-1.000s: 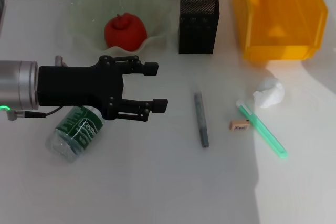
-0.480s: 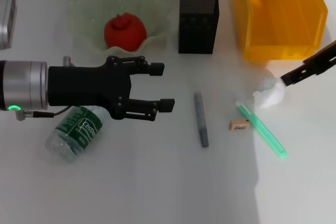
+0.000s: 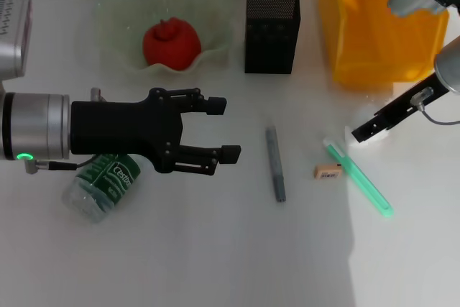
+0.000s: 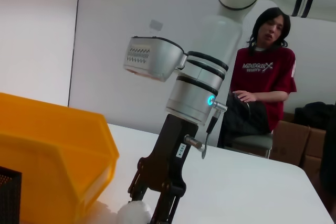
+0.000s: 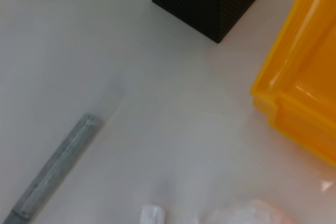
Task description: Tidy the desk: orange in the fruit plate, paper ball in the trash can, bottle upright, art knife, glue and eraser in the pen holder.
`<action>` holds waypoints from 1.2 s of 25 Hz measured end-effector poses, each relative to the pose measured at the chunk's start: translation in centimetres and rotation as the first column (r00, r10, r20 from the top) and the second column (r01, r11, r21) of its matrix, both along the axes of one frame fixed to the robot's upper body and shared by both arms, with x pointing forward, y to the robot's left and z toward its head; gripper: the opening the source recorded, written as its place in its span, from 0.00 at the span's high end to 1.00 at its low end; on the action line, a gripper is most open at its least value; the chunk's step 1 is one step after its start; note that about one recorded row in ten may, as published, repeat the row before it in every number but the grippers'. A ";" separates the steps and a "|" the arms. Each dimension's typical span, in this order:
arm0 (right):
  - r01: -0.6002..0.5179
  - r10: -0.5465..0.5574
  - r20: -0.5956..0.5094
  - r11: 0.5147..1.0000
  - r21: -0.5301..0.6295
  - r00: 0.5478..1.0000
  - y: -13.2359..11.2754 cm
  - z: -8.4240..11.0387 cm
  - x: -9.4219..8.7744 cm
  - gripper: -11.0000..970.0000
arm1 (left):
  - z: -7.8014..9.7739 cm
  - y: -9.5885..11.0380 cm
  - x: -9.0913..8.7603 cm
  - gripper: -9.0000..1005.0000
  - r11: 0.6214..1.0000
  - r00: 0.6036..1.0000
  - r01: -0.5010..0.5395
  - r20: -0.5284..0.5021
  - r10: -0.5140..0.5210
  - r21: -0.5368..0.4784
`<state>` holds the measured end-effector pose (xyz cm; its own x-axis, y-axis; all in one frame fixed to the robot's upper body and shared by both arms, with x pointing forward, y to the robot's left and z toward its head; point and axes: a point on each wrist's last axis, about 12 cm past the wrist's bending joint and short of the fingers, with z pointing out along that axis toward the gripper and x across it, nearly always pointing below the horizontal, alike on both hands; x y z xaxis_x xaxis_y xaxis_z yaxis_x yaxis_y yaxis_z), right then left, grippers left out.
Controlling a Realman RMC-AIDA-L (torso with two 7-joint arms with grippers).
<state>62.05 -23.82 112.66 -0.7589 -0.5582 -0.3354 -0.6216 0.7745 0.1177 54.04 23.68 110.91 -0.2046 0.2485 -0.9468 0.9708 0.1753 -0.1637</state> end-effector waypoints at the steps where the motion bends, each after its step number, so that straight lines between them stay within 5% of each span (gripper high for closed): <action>1: 0.003 -0.003 0.005 1.000 -0.001 1.000 0.1 -0.3 0.1 0.25 | 0.0 0.0 0.0 0.17 1.000 1.000 0.000 -0.001 0.000 0.000; 5: 0.005 -0.005 0.017 1.000 0.006 1.000 0.4 -0.8 0.1 0.27 | -0.1 0.0 -0.1 0.17 1.000 1.000 -0.002 -0.004 0.002 -0.001; 10: -0.013 0.013 0.011 1.000 0.028 1.000 0.4 0.3 -0.3 0.44 | -0.3 0.1 -0.2 0.17 1.000 1.000 -0.009 -0.009 0.009 -0.001; 16: -0.075 0.060 0.104 0.988 0.137 0.993 0.2 6.7 -2.1 0.45 | -0.5 0.1 -0.4 0.17 1.000 1.000 -0.010 -0.017 0.010 -0.005; 21: 0.039 -0.106 0.388 0.984 0.174 0.915 -2.4 11.2 -2.2 0.46 | -0.5 -0.1 -0.4 0.17 1.000 1.000 -0.008 -0.018 0.008 -0.009; 25: 0.151 -0.266 0.495 0.954 0.260 0.828 -4.4 9.7 -0.1 0.46 | -0.6 -0.2 -0.4 0.17 1.000 1.000 -0.010 -0.018 0.010 -0.010; 30: 0.194 -0.306 0.481 0.943 0.271 0.822 -4.7 6.9 1.6 0.43 | -0.4 0.1 -0.2 0.17 0.999 0.999 -0.038 -0.010 0.038 -0.024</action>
